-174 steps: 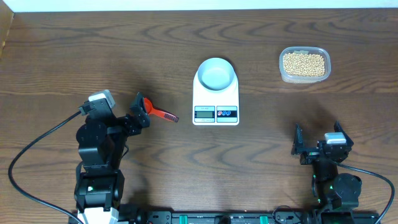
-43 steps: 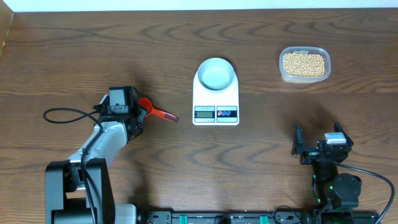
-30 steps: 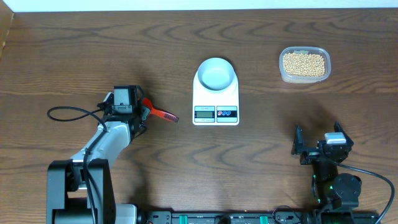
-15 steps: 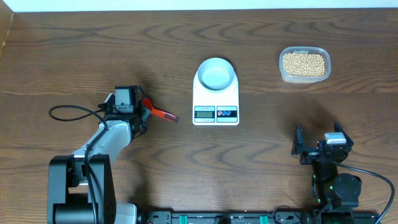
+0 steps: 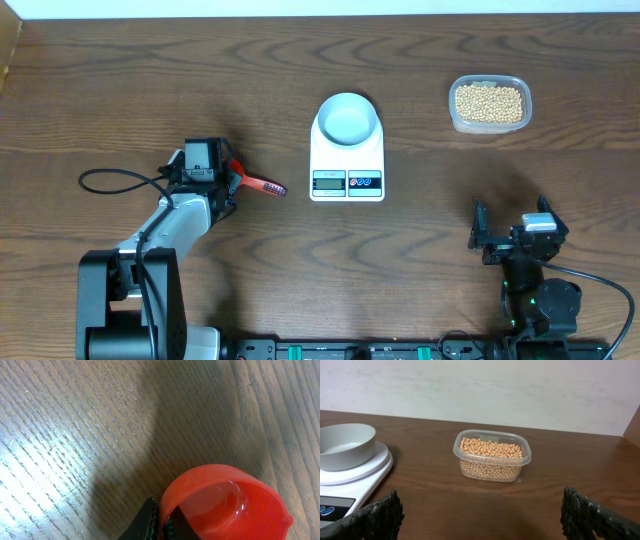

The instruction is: Scoop item into bowl and weigh 50g on scale

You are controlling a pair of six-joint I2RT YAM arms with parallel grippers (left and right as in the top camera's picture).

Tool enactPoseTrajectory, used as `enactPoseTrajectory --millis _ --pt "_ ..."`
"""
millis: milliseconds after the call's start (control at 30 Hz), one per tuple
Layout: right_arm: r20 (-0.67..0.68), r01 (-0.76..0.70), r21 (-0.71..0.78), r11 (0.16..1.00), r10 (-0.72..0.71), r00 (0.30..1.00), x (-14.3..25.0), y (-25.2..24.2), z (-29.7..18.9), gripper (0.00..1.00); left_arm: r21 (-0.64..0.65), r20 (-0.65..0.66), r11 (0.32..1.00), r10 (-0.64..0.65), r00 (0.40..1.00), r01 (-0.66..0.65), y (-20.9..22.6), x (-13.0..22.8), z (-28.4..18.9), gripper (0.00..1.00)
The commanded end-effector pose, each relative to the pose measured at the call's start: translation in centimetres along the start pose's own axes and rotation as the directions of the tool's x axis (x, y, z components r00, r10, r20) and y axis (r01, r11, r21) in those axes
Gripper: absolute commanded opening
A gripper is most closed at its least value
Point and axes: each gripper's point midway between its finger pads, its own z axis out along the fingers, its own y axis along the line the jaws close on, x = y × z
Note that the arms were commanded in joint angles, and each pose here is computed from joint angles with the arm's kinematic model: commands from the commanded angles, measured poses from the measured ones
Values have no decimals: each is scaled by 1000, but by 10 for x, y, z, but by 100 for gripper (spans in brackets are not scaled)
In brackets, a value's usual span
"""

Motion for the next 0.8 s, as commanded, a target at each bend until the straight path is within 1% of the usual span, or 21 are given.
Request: enactPoseTrajectory --millis 0,467,767 --pt "-6 9 -2 1000 -9 1000 2 1 0 99 5 9 1000 -2 1000 2 -5 -4 0 7" --pt "-6 9 -2 1000 -9 1000 2 1 0 99 14 12 1000 -3 1000 3 -8 -5 -2 7" --pt "-6 9 -2 1000 -9 1000 2 1 0 99 91 71 996 -18 997 11 -24 -21 -26 7"
